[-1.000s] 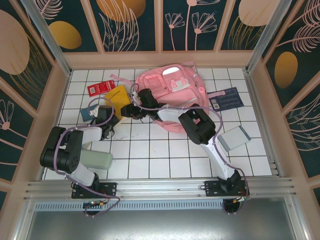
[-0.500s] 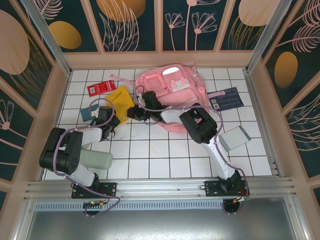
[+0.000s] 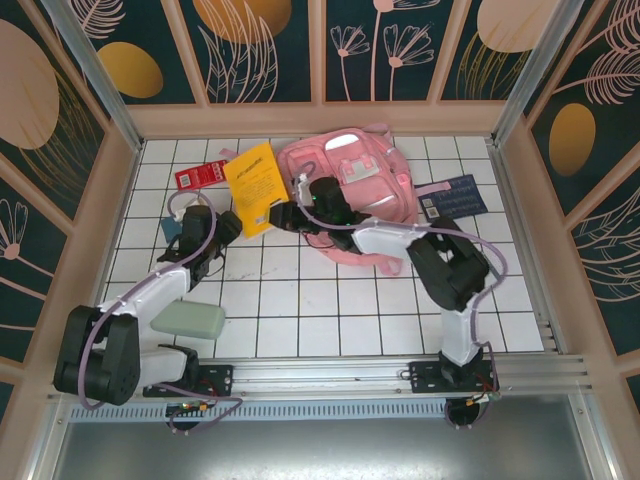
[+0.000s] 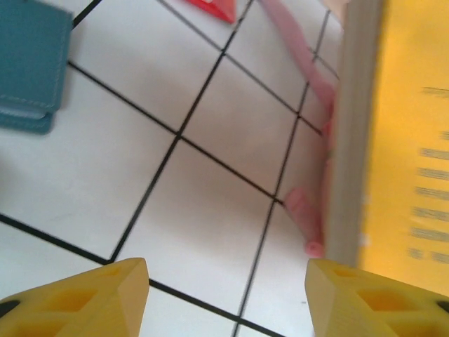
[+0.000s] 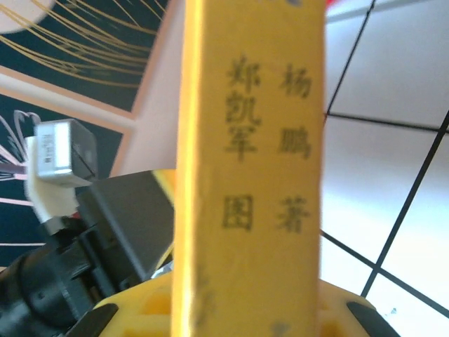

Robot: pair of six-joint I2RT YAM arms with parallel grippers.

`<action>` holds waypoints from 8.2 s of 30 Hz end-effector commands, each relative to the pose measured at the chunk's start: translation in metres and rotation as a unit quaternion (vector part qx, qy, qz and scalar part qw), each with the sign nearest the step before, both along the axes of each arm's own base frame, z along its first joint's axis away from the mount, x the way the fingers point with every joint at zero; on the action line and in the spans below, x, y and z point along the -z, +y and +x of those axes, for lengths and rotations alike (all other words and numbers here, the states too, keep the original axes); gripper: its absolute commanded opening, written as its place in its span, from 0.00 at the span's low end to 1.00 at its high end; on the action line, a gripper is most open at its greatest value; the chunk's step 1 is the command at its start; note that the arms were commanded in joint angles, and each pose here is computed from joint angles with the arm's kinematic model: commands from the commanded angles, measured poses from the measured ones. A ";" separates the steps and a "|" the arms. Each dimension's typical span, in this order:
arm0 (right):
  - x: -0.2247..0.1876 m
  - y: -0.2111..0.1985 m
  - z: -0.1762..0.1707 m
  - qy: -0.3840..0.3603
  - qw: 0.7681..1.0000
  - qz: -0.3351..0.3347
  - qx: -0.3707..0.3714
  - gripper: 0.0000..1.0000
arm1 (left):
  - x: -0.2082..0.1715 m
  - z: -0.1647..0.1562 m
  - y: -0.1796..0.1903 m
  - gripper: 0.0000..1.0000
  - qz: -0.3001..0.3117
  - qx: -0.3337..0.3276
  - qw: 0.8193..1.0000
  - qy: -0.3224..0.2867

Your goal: Pack the student bag

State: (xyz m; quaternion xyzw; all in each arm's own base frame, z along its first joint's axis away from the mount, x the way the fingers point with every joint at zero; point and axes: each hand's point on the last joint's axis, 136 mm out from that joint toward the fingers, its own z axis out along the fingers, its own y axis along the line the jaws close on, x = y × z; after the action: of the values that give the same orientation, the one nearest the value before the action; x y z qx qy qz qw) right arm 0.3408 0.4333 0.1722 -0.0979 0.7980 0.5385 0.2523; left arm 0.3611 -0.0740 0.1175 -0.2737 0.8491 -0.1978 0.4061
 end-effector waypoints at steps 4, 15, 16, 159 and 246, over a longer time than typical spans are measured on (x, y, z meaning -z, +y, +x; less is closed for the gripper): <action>-0.068 -0.070 0.013 -0.105 0.988 0.030 0.107 0.00 | -0.045 0.009 -0.047 0.63 0.044 0.082 0.995 -0.048; -0.066 -0.246 -0.007 -0.115 0.940 -0.037 0.319 0.00 | -0.052 0.016 -0.184 0.61 0.085 0.251 0.962 -0.074; -0.065 -0.261 -0.011 -0.116 0.934 -0.043 0.335 0.00 | -0.059 0.018 -0.201 0.59 0.088 0.266 0.956 -0.085; 0.046 -0.194 0.076 0.012 0.952 -0.132 0.276 0.55 | -0.193 0.017 -0.282 0.00 0.186 0.241 0.931 -0.201; 0.112 -0.421 0.202 0.131 0.880 -0.244 0.386 0.99 | -0.077 -0.046 -0.193 0.99 0.067 0.266 0.953 -0.127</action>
State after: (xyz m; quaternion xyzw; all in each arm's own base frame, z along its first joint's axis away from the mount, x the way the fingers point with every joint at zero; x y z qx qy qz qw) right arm 0.5626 -0.0147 0.0498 0.2594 0.8912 0.2032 0.3118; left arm 0.3137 -0.2648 0.1855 0.0260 0.8546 -0.2514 0.4536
